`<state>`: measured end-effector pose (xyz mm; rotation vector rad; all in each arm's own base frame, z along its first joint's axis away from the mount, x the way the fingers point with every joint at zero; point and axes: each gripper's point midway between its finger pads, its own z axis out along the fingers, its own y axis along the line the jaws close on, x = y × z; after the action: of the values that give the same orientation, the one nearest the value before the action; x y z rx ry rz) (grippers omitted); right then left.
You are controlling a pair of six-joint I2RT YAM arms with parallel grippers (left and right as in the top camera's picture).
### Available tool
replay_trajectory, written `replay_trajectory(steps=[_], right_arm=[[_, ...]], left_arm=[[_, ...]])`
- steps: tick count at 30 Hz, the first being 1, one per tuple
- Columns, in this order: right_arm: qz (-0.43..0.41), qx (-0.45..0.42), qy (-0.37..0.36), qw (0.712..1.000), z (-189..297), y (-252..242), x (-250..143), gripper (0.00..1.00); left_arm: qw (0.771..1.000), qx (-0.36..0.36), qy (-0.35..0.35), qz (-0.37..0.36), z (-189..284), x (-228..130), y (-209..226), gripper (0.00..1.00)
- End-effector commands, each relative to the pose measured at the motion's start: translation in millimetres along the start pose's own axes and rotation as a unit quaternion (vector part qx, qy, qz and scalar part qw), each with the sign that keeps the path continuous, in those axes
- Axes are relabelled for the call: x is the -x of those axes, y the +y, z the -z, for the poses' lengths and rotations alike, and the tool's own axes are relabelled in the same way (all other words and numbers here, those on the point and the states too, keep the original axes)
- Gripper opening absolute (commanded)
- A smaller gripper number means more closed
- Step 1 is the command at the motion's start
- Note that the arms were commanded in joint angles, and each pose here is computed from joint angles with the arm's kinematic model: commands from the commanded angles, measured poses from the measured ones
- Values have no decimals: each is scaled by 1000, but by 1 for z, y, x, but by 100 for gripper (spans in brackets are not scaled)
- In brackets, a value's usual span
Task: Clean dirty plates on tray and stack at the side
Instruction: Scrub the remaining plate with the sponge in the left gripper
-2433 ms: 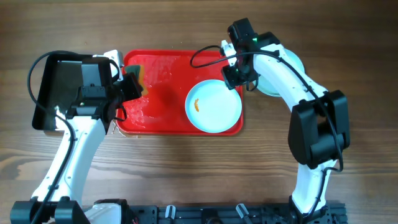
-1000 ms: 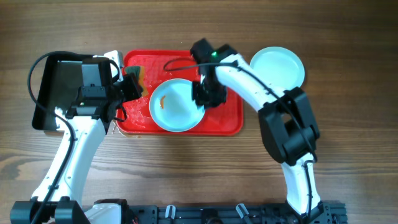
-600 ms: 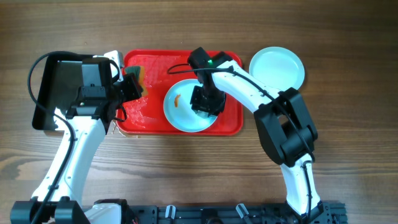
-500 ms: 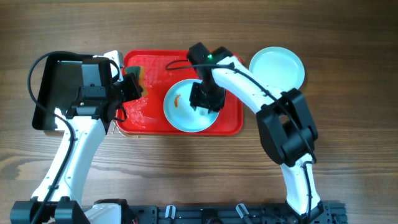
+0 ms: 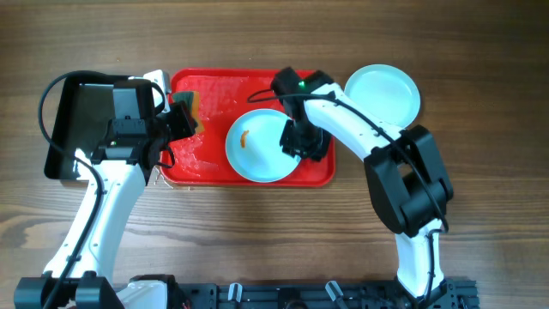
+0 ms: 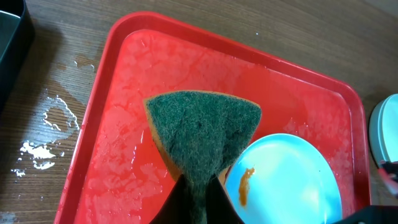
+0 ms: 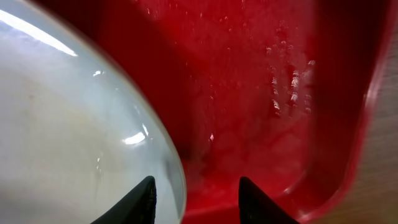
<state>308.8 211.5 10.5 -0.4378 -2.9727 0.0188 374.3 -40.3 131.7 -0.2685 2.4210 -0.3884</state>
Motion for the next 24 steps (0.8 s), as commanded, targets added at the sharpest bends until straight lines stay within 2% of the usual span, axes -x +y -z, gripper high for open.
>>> replay_trajectory(steps=[1,2,6,7,11,14,19,21,24], right_arm=[[-9,18,22,1000,-11,3,-10,43],[-8,20,23,1000,-13,4,-10,43],[-8,26,22,999,-13,6,-10,6],[-7,29,20,999,-13,8,-9,4],[56,92,-34,994,-9,39,16,4],[65,132,-73,986,-2,59,33,4],[82,164,-107,977,5,77,46,4],[118,174,-131,969,8,88,50,4],[127,162,-142,968,0,95,46,4]], left_arm=[[1000,-6,3,-2,-2,-1,-1,4],[1000,-6,3,-2,-2,-1,-1,4],[1000,-6,3,-2,-2,-1,-1,4],[1000,-6,3,-2,-2,-1,-1,4],[1000,-28,11,-2,-3,-4,-9,4],[998,-55,36,2,-10,-13,-16,4],[994,-48,93,11,-39,-42,-12,4],[992,-62,111,2,-49,-53,-22,4],[990,-81,111,-23,-59,-58,-43,4]])
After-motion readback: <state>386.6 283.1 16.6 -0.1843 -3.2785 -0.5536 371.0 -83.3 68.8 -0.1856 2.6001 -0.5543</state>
